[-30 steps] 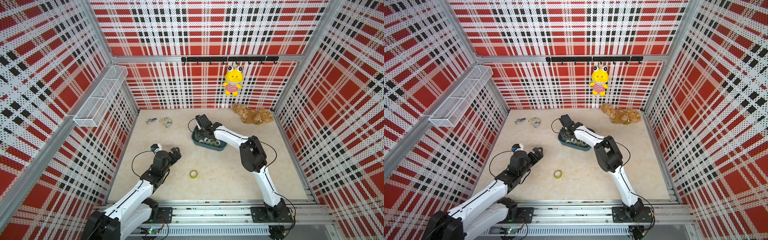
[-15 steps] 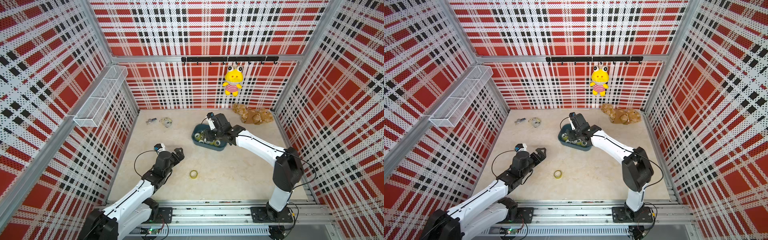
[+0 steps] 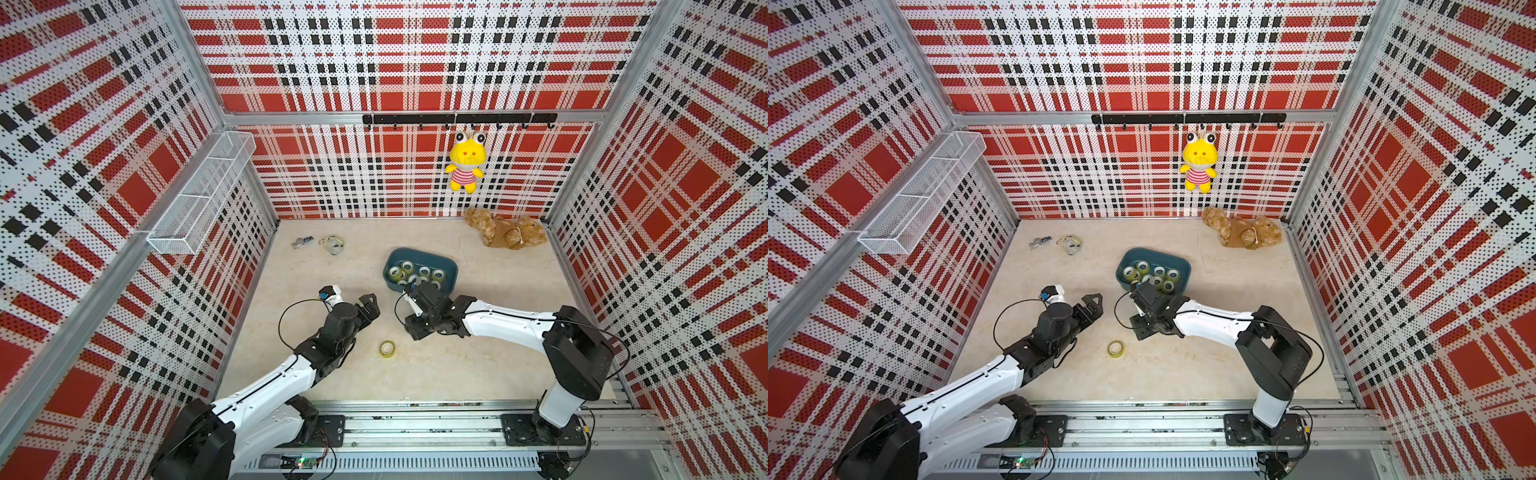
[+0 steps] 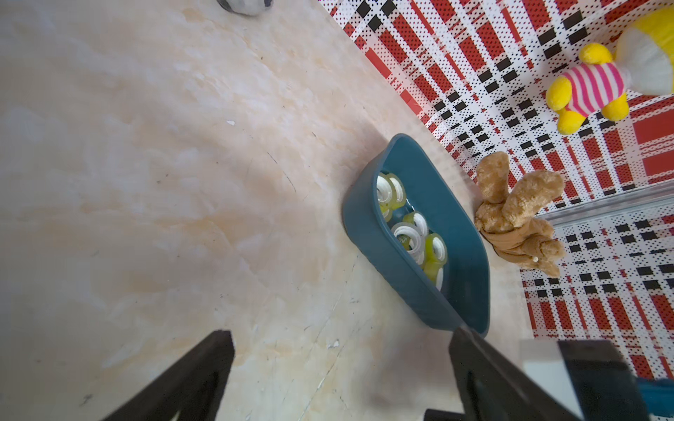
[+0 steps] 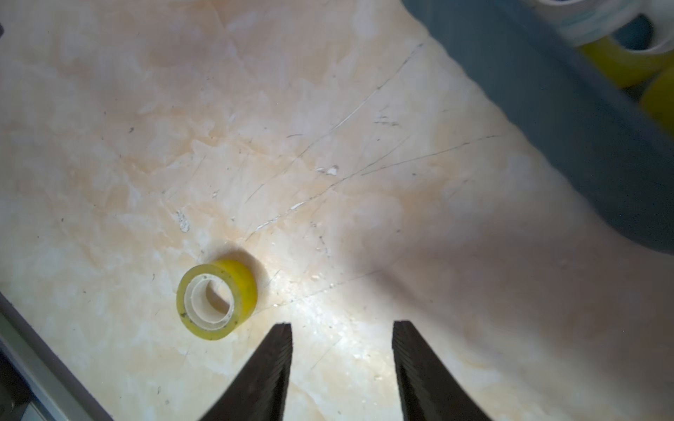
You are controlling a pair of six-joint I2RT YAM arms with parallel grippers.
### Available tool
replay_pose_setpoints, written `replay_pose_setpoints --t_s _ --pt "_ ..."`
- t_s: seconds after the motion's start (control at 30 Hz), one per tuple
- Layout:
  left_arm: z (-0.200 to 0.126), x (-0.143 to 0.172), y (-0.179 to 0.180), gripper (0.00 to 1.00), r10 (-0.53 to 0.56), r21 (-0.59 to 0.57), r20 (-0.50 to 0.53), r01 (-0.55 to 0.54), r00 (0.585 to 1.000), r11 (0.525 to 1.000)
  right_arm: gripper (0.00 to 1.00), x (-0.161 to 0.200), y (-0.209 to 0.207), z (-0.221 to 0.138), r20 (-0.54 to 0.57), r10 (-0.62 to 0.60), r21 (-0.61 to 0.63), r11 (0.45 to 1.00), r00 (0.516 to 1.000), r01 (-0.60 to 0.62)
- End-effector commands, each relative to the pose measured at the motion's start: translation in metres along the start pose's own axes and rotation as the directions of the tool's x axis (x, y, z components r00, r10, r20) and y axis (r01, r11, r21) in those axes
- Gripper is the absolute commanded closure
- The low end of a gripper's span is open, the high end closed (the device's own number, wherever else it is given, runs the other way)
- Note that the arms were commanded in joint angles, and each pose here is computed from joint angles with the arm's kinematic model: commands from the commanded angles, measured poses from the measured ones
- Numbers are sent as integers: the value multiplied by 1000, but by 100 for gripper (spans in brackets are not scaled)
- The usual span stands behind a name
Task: Put the transparent tape into the storage box
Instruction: Pick up the tape at the center of the board.
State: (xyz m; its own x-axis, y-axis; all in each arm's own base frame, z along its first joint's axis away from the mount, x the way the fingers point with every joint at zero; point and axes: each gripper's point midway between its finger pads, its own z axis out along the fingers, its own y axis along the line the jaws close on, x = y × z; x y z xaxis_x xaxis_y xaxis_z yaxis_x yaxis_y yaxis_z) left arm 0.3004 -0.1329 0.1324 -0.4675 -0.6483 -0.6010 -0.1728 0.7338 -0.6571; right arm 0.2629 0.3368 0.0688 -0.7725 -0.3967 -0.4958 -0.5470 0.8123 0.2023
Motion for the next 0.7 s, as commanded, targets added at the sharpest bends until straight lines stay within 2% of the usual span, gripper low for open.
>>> replay_pose_setpoints --t_s 0.0,0.3,0.67 --pt "-3 -16 -11 0 -24 18 62 23 998 1000 49 -10 13 11 38 18 3 1000 999 -18" --pt "-20 -32 -1 1 -22 -7 130 23 991 1000 48 -20 18 13 44 -7 29 1000 999 5" --pt "-20 -31 9 1 -19 -24 122 22 992 999 49 -10 13 14 12 -15 44 999 1000 15"
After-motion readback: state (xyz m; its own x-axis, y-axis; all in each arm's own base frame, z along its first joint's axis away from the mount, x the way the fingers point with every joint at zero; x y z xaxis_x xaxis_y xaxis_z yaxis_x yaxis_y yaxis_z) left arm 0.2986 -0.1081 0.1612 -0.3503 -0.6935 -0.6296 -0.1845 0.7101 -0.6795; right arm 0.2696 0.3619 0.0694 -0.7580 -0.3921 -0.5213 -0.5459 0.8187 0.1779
